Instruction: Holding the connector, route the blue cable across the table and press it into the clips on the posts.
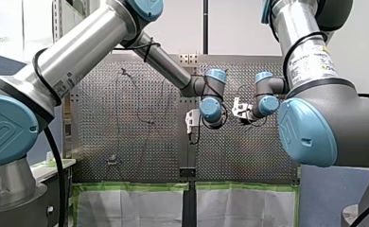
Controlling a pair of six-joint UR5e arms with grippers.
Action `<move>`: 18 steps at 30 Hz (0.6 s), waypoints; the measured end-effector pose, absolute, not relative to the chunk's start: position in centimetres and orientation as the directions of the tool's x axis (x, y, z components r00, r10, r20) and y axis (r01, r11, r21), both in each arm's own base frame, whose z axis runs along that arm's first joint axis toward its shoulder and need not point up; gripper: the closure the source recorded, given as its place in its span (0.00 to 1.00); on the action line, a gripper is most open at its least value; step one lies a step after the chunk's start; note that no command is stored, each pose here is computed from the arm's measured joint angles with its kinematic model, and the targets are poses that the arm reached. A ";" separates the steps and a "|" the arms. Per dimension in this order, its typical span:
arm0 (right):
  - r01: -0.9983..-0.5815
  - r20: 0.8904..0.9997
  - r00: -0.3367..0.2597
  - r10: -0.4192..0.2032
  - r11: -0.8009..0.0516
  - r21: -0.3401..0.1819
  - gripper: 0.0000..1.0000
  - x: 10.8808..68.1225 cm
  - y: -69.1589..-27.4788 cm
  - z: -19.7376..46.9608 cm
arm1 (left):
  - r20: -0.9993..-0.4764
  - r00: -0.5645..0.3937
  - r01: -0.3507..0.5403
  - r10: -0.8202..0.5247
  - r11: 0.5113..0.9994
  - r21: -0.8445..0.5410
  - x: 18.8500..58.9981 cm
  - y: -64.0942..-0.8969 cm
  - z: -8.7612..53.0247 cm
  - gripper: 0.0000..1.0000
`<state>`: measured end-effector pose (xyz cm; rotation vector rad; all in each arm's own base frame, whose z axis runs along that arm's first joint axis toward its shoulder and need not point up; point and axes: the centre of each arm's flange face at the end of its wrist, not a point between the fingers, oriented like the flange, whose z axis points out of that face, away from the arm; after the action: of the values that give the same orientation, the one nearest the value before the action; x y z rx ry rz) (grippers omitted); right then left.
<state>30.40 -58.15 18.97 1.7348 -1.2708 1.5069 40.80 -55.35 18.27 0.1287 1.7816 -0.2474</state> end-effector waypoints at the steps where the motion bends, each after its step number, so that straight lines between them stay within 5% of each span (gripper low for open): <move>1: -0.881 0.948 -0.051 -0.314 -0.433 -0.191 1.00 30.3 -58.2 19.0 | -0.973 -0.228 0.217 -0.046 0.971 -0.097 40.9 -55.5 18.0 0.02; 18: -0.856 0.945 -0.006 -0.326 -0.486 -0.174 1.00 30.4 -57.7 18.8 | -0.967 -0.245 0.157 -0.067 0.982 -0.107 44.4 -57.9 14.5 0.02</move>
<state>30.37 -57.66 18.80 1.8130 -1.2208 1.5091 44.44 -57.90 14.47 0.0661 1.8067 -0.2099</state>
